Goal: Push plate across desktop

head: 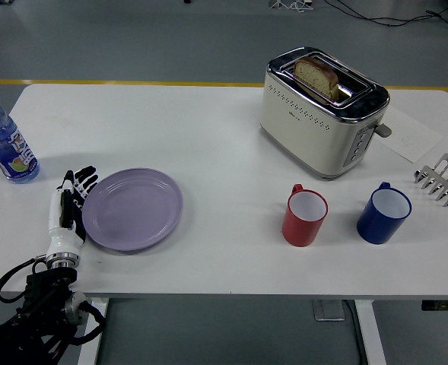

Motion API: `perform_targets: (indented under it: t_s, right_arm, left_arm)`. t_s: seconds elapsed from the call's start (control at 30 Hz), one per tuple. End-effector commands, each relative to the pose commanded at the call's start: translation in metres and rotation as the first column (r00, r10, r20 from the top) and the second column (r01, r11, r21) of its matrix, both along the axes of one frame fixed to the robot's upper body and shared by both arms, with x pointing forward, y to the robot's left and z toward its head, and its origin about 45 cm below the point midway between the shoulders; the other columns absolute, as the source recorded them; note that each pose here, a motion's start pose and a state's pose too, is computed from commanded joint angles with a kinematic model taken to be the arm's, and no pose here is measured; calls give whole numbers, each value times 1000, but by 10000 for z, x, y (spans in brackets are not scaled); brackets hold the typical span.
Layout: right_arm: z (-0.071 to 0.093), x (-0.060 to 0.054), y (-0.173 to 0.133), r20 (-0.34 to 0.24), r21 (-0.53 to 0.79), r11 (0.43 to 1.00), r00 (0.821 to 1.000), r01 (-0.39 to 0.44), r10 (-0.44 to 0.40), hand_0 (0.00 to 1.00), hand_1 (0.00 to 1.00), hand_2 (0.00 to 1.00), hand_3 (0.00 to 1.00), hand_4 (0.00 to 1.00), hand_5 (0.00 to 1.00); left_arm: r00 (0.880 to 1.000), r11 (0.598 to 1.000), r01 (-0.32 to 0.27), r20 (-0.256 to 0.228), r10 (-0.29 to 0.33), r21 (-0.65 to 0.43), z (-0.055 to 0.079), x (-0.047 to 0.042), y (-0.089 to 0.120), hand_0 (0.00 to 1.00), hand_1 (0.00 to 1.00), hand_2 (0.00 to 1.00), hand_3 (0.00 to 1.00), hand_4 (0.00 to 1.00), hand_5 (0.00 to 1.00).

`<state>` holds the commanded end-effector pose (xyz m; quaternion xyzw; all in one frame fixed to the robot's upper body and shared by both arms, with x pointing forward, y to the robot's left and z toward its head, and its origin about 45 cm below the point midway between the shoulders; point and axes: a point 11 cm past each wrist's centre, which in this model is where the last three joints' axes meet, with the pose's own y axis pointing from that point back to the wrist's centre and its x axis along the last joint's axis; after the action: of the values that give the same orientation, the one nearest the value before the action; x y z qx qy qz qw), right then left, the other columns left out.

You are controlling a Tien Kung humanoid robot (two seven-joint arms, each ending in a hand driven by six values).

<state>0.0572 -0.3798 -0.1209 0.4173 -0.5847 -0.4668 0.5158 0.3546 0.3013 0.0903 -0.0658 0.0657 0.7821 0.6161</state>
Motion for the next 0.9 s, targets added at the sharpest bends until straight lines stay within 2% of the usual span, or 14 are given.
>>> perform_targets:
  t_s: [0.53,0.9]
  right_arm:
    - [13,52,-24,11,-7,1000,1000,-5,5,634,612,677,611,457,363]
    - [19,67,-37,10,-10,1000,1000,-14,14,634,610,678,611,459,364]
  left_arm:
    - [998,997,68,-11,-68,-41,11,96,-359,739,762,741,617,430,972]
    - [989,989,140,-30,-142,-54,-12,149,-694,739,762,741,615,426,960]
